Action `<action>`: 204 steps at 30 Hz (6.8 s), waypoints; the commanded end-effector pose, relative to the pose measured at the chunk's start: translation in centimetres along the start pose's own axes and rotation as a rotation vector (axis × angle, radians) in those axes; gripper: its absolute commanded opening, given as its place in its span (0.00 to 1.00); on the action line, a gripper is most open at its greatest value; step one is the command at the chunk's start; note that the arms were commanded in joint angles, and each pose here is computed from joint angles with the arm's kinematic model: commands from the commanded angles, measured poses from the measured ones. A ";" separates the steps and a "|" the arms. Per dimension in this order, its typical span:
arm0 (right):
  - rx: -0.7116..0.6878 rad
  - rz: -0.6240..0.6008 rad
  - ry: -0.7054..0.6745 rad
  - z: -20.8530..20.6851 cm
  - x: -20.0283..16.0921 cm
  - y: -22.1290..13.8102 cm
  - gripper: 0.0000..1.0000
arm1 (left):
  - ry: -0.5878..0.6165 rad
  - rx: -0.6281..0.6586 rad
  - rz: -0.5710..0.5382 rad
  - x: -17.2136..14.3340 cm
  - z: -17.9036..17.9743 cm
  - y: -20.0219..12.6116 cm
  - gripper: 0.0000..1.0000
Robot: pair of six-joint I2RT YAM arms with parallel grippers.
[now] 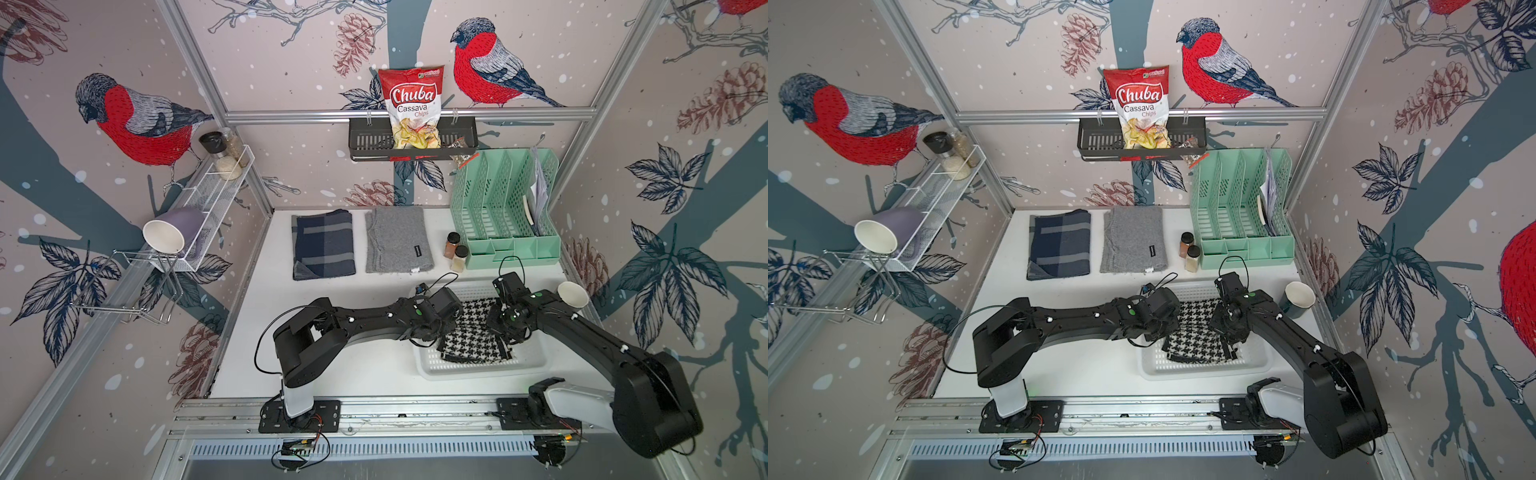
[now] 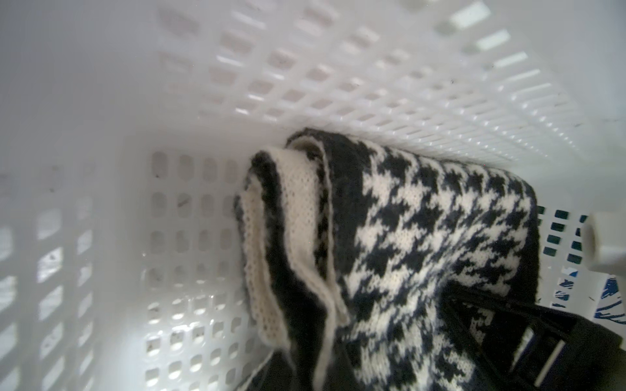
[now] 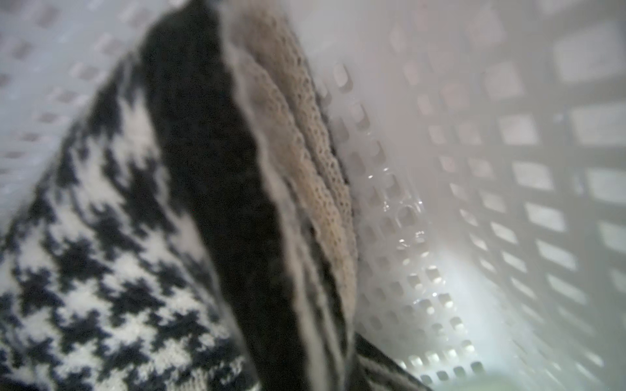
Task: Put the folded scarf in the basket
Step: Place the scarf in the basket, then move the scarf to the center of the board.
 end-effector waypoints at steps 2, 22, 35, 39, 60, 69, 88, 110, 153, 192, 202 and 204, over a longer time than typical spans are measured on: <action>-0.087 -0.028 0.011 -1.4 0.5 -0.1 0.39 | 0.037 0.082 -0.032 0.4 1.5 -0.4 0.08; -0.020 -0.203 0.022 1.5 2.8 -6.3 0.48 | 0.094 -0.019 -0.151 1.2 -2.4 -6.7 0.40; -0.035 -0.129 -0.009 2.3 0.4 -2.4 0.33 | 0.106 0.037 0.178 -3.7 0.6 -1.1 0.10; -0.043 -0.114 -0.003 1.6 0.4 -1.5 0.33 | 0.094 0.077 0.172 -2.8 2.0 0.4 0.09; 0.146 -0.411 -0.081 7.4 5.5 -11.9 0.60 | 0.148 -0.172 -0.203 6.0 -7.0 -15.7 0.50; 0.236 -0.452 -0.170 11.6 6.7 -13.2 0.60 | -0.144 -0.078 -0.485 23.9 6.0 -22.9 0.53; 0.251 -0.413 -0.199 12.7 6.2 -11.5 0.60 | -0.400 0.247 -0.681 45.8 19.5 -19.3 0.46; 0.284 -0.364 -0.208 14.0 5.6 -10.1 0.60 | -0.438 0.404 -0.625 43.1 26.7 -17.0 0.59; 0.366 -0.255 -0.432 21.1 3.0 -8.6 0.62 | -0.774 0.247 -0.531 27.9 32.0 -15.0 0.00; 0.603 0.165 -0.604 39.4 -7.8 -0.5 0.65 | -0.776 0.077 -0.518 15.8 24.6 -19.1 0.67; 0.620 0.267 -0.642 42.2 -10.5 2.3 0.62 | -0.593 0.033 -0.731 21.1 19.2 -26.5 0.65; 0.624 0.280 -0.647 42.6 -11.0 2.7 0.61 | -0.580 0.031 -0.727 22.2 18.8 -26.9 0.65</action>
Point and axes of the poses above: each gripper's point midway between its finger pads, its own y axis out along the fingers, its own z axis along the line the jaws close on, x = y × z, the point moved 1 cm from there along -y, back along the fingers, and after that the axes turned 15 degrees about -y, right-handed, at the moved point
